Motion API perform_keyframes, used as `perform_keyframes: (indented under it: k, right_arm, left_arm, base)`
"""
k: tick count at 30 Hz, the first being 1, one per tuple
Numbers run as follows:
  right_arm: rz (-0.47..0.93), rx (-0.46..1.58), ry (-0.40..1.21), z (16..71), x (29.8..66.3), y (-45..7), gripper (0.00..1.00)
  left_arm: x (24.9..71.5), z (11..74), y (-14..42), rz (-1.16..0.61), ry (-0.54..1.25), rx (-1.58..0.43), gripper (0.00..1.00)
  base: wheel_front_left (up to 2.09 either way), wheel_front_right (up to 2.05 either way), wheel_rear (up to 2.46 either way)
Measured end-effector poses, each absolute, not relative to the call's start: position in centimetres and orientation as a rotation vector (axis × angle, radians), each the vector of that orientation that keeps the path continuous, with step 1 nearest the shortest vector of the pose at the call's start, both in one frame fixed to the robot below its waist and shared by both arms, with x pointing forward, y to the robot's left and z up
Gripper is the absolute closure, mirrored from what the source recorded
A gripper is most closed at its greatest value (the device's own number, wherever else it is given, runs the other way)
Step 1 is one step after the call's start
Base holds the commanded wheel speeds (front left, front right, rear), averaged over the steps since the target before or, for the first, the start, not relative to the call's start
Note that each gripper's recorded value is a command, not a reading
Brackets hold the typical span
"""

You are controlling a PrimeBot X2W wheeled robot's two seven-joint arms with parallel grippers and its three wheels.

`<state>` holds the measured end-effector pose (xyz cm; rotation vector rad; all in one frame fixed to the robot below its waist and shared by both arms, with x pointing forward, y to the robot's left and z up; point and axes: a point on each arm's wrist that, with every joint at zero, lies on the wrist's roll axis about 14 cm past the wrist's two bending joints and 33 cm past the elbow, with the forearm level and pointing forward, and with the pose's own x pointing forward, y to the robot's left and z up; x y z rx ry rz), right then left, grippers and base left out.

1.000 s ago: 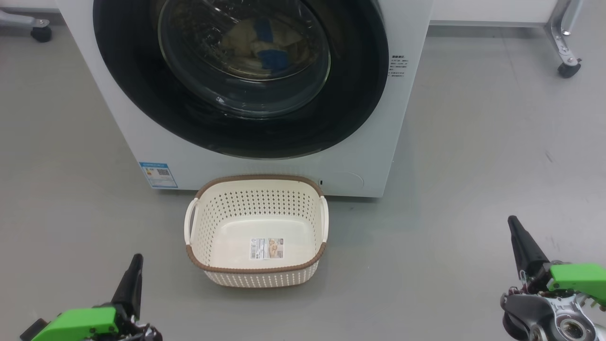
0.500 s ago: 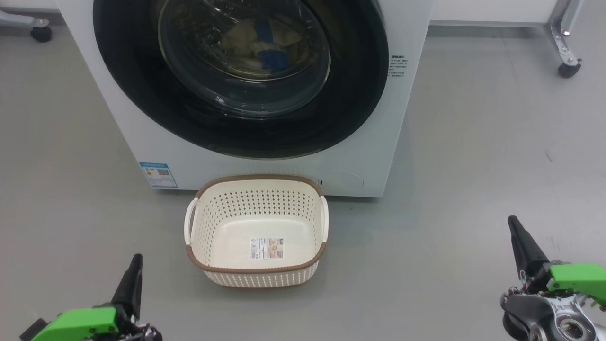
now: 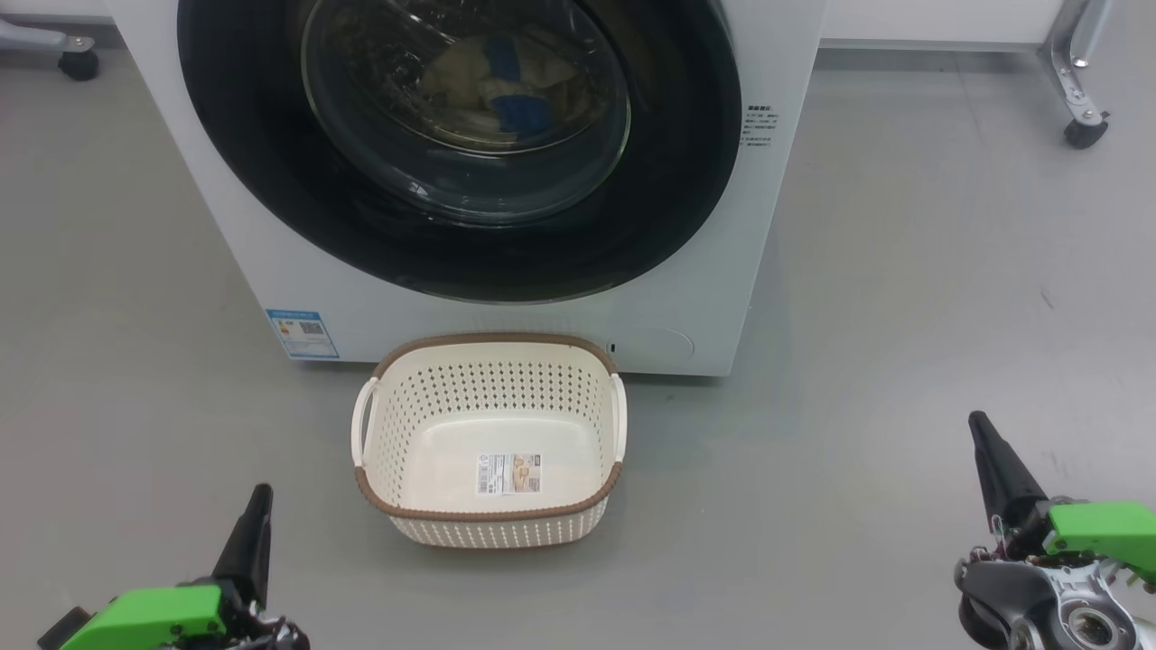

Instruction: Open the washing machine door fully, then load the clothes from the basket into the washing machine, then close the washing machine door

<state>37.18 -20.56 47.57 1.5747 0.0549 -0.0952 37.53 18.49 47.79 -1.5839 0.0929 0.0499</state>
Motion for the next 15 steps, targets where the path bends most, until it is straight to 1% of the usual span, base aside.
perform_keyframes:
  k: [15]
  right_arm:
    - [-0.095,1.575,0.055,47.57,37.18,-20.56,1.00]
  left_arm:
    - [37.53,47.79,18.49,0.050,0.093,-1.584,1.00]
  base:
    - [0.00,0.00,0.00]
